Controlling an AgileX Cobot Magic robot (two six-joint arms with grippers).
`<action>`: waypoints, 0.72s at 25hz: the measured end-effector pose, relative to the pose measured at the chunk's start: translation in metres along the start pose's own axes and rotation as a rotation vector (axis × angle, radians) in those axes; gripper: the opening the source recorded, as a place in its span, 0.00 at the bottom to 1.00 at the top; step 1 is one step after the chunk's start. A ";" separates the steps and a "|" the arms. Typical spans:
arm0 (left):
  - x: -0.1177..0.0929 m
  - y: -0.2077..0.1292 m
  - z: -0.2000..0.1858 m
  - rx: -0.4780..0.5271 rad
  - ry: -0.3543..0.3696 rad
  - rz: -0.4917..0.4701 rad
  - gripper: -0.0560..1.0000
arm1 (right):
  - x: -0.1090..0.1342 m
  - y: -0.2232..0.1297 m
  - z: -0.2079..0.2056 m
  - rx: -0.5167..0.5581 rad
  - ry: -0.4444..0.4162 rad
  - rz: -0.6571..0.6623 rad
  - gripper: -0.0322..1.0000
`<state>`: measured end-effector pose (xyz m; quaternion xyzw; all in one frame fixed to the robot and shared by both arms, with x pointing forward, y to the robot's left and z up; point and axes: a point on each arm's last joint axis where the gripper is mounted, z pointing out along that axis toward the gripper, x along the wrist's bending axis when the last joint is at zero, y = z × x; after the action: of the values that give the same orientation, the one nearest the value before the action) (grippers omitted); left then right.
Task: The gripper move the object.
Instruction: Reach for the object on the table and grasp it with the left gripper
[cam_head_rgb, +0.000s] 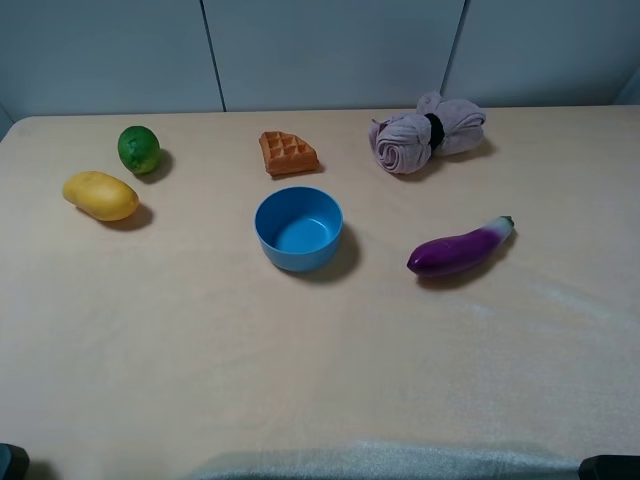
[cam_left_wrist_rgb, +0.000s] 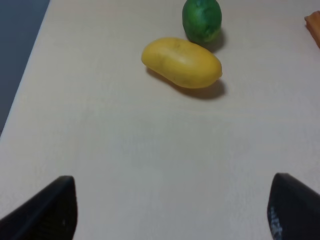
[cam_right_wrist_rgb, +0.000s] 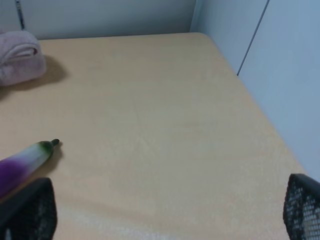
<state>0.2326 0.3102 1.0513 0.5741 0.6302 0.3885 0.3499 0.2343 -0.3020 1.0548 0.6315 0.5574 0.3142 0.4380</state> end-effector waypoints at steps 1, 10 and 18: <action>0.000 0.000 0.000 0.000 0.000 0.000 0.84 | 0.000 0.000 0.000 0.000 0.000 0.000 0.70; 0.000 0.000 0.000 0.000 0.000 0.000 0.84 | 0.000 0.000 0.000 0.000 0.000 0.000 0.70; 0.000 0.000 0.000 0.000 0.000 0.000 0.84 | 0.000 0.000 0.000 0.000 0.000 0.000 0.70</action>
<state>0.2326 0.3102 1.0513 0.5741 0.6302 0.3885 0.3499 0.2343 -0.3020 1.0548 0.6315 0.5574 0.3142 0.4380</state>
